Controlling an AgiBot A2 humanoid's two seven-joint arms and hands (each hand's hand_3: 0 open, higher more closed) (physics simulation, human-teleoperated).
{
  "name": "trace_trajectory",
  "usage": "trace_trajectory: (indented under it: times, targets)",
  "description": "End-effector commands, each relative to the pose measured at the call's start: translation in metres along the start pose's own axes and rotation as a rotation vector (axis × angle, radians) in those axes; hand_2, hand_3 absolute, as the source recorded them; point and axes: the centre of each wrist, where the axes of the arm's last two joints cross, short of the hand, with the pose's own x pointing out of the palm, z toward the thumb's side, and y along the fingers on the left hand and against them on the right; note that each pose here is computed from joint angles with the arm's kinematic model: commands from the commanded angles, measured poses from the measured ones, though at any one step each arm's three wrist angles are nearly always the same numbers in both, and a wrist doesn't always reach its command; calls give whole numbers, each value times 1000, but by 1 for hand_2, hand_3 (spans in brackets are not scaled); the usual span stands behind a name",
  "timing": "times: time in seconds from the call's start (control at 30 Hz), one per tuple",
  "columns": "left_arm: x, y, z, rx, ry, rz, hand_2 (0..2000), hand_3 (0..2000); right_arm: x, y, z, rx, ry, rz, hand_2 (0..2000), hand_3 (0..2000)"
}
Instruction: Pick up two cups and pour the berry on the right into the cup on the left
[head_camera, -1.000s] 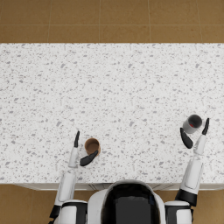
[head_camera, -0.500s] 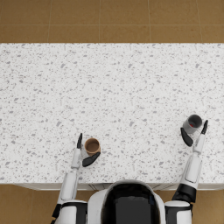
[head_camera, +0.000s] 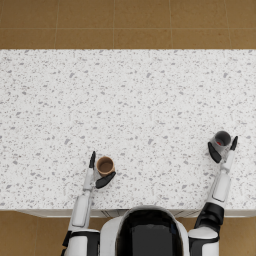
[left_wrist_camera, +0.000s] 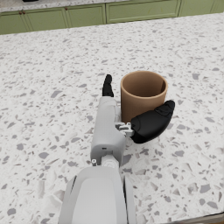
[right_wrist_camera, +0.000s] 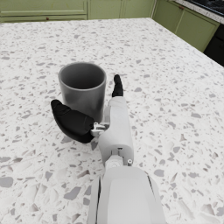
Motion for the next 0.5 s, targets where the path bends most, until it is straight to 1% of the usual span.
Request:
trace_trajectory:
  times: [0.03,0.17,0.2,0.23,0.37,0.4,0.43,0.5]
  targets:
    - [-1,3,3,13,-4,8,0,0,1,-6,14,-40,-9,-1,0,0]
    - [-1,4,2,12,-12,16,0,0,6,-8,15,-38,-14,10,0,0]
    - [1,7,-1,3,-16,12,0,0,8,-16,14,-13,-18,12,0,0]
    - [1,8,-1,1,-19,15,0,0,9,-19,12,6,-23,10,0,0]
    - [2,11,-2,2,-29,17,0,0,10,-26,12,22,-37,-2,0,0]
    - [1,10,-1,5,-30,22,1361,327,8,-22,12,9,-39,-3,1361,327]
    - [1,9,0,9,-31,20,2000,653,8,-22,9,23,-38,37,2000,653]
    - [1,8,0,8,-33,19,2000,1280,7,-20,9,14,-35,105,2000,1280]
